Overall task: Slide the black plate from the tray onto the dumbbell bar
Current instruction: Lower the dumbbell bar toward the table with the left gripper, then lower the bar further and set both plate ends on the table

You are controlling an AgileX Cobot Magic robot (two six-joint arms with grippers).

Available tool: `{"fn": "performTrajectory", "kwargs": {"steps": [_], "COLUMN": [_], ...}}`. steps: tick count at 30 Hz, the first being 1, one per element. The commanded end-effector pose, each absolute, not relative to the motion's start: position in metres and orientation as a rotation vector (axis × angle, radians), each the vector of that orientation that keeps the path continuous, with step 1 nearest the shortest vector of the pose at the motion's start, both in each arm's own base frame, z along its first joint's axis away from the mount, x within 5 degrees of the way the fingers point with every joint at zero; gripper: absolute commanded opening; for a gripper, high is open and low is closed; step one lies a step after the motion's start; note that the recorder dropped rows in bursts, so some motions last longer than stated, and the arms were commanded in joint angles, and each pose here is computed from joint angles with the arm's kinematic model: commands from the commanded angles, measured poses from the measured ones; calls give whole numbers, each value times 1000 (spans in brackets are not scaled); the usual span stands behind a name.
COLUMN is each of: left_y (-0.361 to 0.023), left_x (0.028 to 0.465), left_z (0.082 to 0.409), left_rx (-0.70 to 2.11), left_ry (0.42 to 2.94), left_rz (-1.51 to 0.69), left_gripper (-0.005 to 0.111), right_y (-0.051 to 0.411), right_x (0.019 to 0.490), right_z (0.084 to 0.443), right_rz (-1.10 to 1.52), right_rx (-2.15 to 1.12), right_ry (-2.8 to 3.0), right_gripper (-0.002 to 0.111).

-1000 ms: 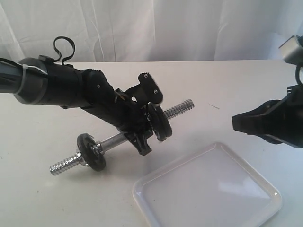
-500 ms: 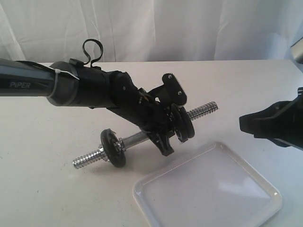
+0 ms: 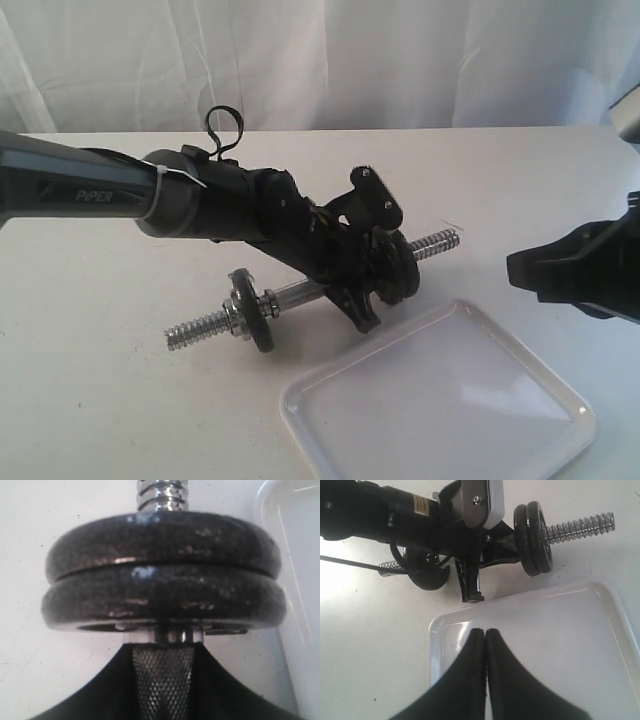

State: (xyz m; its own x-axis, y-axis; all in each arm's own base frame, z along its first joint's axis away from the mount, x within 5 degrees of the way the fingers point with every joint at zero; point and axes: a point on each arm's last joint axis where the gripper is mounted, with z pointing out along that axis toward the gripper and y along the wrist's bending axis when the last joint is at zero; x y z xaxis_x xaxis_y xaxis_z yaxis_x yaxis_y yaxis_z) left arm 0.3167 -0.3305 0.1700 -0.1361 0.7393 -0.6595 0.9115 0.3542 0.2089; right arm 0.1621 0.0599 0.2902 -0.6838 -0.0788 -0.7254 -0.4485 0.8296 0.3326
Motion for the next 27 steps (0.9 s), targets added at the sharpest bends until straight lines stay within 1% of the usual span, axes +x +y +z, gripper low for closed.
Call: {"fn": "performTrajectory", "kwargs": {"steps": [1,8,17,27], "left_y": [-344,-353,-354,-354], "left_x": [332,329,328,323], "left_z": [228,215,213,208], "left_rx": [1092,1118,1111,1166], "left_ry": [1701,1715,1735,1776], "left_rz": [-281,-292,-309,-335], "left_gripper": [0,0,0,0], "right_y": [58,58,58,58], "right_x": [161,160,160,160], "right_z": [289,288,288,288], "right_rz": [635,631,626,626], "right_rx": [-385,-402,-405,-405], "right_ry": [2274,2288,2289,2289], "right_gripper": [0,0,0,0]}}
